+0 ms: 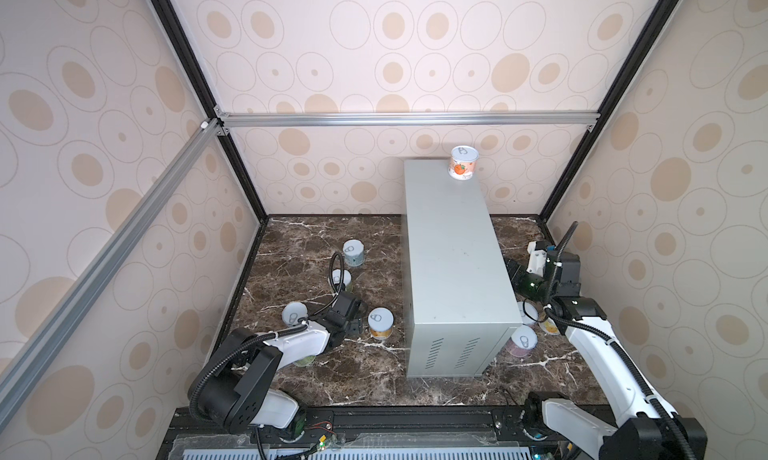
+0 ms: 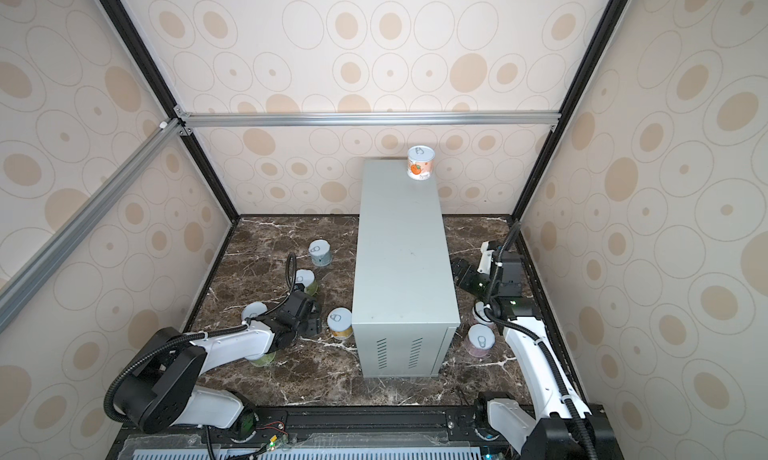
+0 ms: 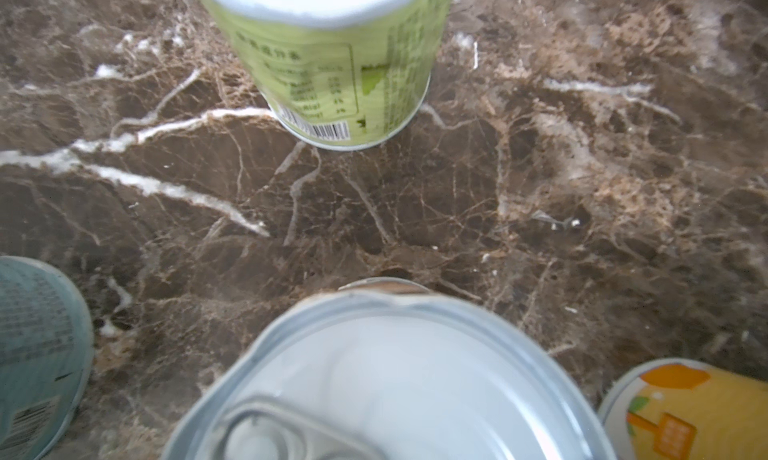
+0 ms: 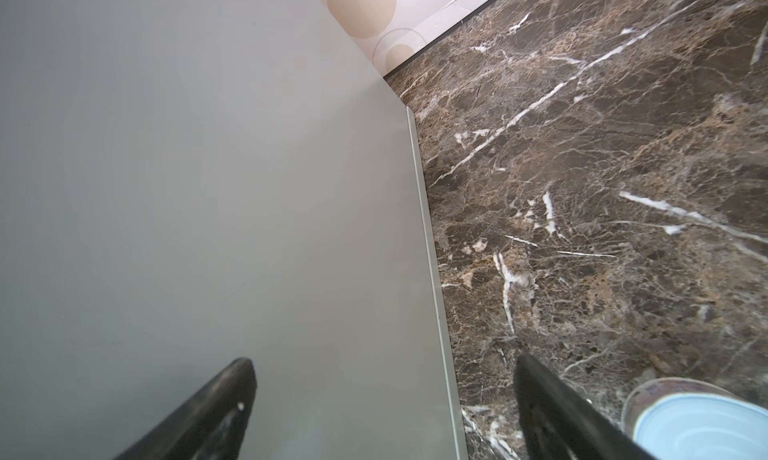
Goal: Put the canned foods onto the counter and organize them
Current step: 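Close the left gripper on the orange-labelled can and lift it, then carry the held orange-labelled can up over the cabinet top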
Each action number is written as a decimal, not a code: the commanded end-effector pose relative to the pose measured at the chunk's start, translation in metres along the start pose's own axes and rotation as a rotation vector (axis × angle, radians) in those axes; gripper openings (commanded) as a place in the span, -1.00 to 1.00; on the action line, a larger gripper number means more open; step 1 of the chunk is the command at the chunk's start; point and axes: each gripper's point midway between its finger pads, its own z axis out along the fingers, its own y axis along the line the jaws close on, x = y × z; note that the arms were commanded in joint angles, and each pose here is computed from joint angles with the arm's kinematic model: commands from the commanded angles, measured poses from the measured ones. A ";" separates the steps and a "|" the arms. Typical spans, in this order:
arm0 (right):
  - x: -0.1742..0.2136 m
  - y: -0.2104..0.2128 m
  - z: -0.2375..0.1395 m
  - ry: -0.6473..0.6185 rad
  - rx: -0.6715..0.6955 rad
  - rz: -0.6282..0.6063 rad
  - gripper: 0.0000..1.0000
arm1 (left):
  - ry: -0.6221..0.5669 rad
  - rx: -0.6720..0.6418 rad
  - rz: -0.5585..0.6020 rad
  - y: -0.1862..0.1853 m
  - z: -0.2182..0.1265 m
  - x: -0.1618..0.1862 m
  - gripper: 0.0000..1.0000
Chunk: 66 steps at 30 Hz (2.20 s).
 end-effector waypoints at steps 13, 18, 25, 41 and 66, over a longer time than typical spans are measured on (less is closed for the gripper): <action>-0.003 0.016 -0.011 -0.019 -0.044 -0.049 1.00 | -0.170 0.098 -0.063 -0.007 -0.063 -0.052 0.16; -0.005 0.021 -0.017 -0.031 -0.046 -0.059 0.99 | -0.226 0.119 -0.056 -0.006 -0.095 -0.074 0.17; -0.006 0.030 -0.028 -0.035 -0.040 -0.081 0.99 | -0.283 0.153 -0.029 -0.008 -0.132 -0.100 0.13; 0.000 0.044 -0.071 -0.068 -0.053 -0.098 0.99 | -0.438 0.221 0.044 -0.015 -0.232 -0.173 0.08; -0.010 0.061 -0.108 -0.055 -0.027 -0.179 0.99 | -0.537 0.375 0.249 -0.088 -0.323 -0.282 0.07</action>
